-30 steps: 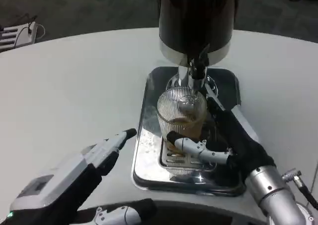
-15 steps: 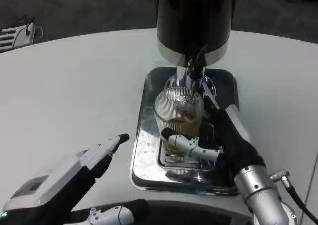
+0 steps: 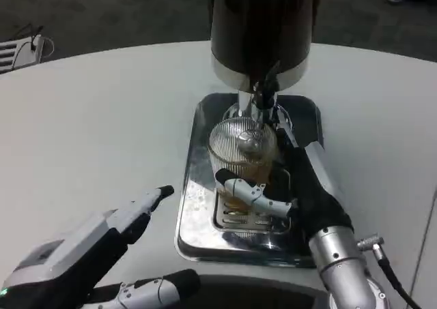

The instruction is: Grasp the cup under the faucet to collect the drink, then remove the cup.

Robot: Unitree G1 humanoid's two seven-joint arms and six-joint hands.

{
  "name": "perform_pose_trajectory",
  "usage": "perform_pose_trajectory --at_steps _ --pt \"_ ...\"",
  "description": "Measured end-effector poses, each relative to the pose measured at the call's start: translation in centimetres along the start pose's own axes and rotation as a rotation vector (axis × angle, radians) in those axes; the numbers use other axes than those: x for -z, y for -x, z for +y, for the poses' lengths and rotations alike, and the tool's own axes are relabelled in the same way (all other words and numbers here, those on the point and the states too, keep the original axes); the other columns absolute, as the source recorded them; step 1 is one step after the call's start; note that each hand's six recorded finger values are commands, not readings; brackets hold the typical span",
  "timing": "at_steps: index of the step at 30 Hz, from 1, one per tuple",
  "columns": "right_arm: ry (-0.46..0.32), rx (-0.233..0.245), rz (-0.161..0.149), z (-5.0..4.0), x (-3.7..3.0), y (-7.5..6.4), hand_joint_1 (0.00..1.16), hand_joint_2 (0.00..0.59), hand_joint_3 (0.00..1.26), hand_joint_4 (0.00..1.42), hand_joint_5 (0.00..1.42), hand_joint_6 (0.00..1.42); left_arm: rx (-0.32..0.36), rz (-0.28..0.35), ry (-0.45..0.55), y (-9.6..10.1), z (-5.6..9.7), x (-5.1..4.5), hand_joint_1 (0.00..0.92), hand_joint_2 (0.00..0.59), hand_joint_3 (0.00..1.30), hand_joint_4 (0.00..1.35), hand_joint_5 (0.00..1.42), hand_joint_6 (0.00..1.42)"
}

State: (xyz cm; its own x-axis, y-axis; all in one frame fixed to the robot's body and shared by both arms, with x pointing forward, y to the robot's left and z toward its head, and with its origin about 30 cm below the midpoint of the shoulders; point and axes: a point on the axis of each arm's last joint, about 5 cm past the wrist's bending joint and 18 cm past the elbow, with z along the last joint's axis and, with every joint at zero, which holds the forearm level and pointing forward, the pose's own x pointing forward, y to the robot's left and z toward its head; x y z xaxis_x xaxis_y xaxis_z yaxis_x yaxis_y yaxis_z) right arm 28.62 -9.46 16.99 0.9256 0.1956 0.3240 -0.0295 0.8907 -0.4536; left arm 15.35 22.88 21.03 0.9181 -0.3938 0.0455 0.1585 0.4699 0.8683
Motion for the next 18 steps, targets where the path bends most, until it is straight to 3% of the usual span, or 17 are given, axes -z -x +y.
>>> perform_pose_trajectory --at_steps 11,18 --pt "-0.030 0.060 0.012 1.85 -0.11 0.0 0.78 0.287 0.29 0.34 0.32 0.38 0.016 0.031 0.014 0.3 0.0 0.26 0.000 0.103 0.00 0.00 0.00 0.01" --pt "-0.064 0.112 0.020 3.00 -0.26 0.1 0.83 0.288 0.49 0.61 0.62 0.68 0.024 0.036 0.021 0.3 0.0 0.32 0.000 0.103 0.01 0.00 0.00 0.01"
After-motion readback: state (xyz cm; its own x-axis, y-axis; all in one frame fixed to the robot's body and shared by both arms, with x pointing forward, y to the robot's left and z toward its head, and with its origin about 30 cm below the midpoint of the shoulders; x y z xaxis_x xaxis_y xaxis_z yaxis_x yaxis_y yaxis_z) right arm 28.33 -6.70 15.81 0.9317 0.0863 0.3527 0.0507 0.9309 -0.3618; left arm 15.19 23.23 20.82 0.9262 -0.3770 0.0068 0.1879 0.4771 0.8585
